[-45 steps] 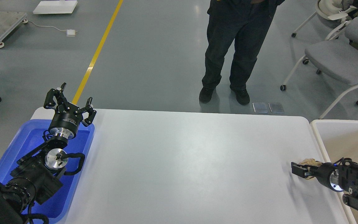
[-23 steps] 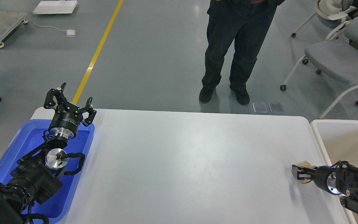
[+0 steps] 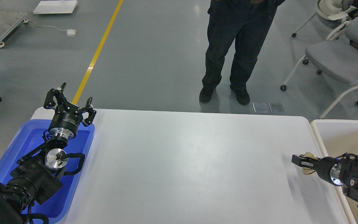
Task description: Tidy desktop
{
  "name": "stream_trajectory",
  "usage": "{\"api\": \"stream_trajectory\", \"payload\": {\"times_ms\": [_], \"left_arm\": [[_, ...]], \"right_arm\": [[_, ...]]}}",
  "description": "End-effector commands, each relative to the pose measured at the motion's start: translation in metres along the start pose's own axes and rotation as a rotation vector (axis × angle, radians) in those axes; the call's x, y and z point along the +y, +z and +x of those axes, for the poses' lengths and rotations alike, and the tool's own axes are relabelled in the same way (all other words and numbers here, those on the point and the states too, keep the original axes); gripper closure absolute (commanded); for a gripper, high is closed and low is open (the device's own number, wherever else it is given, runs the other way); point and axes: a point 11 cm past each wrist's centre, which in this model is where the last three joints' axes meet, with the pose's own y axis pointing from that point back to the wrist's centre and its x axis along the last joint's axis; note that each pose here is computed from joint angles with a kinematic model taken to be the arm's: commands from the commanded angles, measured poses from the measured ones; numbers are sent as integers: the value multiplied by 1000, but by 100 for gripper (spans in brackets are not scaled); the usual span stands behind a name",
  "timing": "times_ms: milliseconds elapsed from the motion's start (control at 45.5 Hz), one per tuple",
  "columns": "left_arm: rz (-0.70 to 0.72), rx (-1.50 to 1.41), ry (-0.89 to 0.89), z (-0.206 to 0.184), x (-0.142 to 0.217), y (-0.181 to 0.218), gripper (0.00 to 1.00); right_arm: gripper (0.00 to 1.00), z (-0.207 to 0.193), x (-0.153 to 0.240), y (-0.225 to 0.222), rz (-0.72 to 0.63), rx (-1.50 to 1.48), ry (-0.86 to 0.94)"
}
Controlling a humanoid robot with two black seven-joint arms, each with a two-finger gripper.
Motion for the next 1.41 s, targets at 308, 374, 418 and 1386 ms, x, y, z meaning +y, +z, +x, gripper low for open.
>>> {"api": "stream_trajectory", "payload": {"times_ms": [308, 374, 418, 1386], "left_arm": [[0, 1, -1, 0, 0, 0, 0], [0, 0, 0, 0, 0, 0, 0], [0, 1, -2, 0, 0, 0, 0], [0, 0, 0, 0, 0, 0, 0]], "right_arm": [[100, 123, 53, 26, 44, -170, 118], [100, 138, 62, 28, 45, -173, 139], [100, 149, 67, 30, 43, -174, 153], [100, 174, 124, 154, -335, -722, 481]]}}
